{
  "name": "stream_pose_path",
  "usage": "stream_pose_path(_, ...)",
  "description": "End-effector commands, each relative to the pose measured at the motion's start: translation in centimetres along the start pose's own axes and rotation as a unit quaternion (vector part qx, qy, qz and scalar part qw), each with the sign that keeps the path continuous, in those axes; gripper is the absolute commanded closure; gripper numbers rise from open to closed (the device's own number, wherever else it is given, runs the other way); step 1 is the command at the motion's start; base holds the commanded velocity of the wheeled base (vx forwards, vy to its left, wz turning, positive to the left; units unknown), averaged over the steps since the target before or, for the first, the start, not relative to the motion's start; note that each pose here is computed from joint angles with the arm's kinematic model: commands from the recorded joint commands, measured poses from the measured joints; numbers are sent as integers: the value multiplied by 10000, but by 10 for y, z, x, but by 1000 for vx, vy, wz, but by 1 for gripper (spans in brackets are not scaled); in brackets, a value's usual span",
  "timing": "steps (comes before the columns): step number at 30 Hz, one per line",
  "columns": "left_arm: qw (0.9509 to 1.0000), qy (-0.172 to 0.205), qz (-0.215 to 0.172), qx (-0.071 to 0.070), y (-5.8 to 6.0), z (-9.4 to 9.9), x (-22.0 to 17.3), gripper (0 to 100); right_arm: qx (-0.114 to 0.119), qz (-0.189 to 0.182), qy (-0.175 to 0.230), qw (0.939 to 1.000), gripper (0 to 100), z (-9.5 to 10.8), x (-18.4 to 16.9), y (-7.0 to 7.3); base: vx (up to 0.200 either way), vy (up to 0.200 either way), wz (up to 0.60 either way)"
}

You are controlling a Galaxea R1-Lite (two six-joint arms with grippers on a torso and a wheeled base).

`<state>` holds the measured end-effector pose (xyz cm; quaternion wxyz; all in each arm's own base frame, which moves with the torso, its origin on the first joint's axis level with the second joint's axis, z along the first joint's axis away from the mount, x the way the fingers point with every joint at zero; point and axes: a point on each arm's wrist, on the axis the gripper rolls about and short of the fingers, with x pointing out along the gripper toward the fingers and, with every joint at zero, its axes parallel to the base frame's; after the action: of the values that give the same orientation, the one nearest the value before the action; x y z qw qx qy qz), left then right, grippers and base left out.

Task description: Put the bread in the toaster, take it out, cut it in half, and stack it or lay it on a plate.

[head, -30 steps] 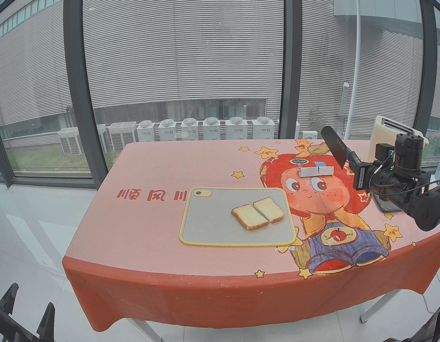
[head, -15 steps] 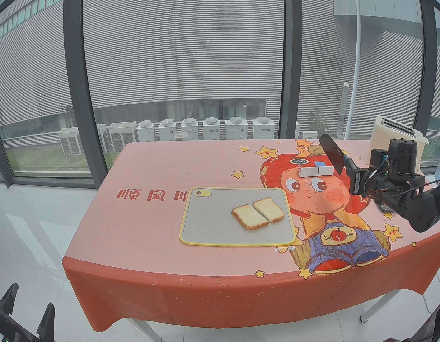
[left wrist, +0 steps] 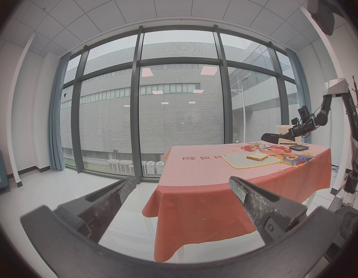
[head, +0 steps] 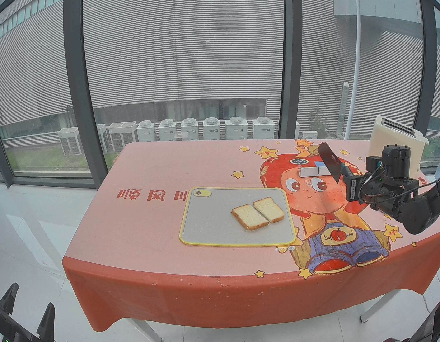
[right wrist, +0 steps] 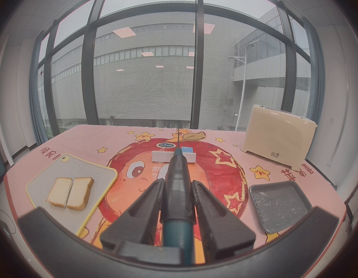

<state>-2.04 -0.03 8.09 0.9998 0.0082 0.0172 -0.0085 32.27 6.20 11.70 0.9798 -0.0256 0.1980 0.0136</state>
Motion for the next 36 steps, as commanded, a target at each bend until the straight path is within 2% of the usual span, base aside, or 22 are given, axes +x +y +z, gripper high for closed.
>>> stream_pose_path(1,10000,96,-2,0,0,-5,1,0,-5,12,51,10000,100,-3,3,1,0,0,0)
stream_pose_path(36,10000,96,-2,0,0,-5,1,0,-42,44,178,9998,100,-10,10,4,0,0,0)
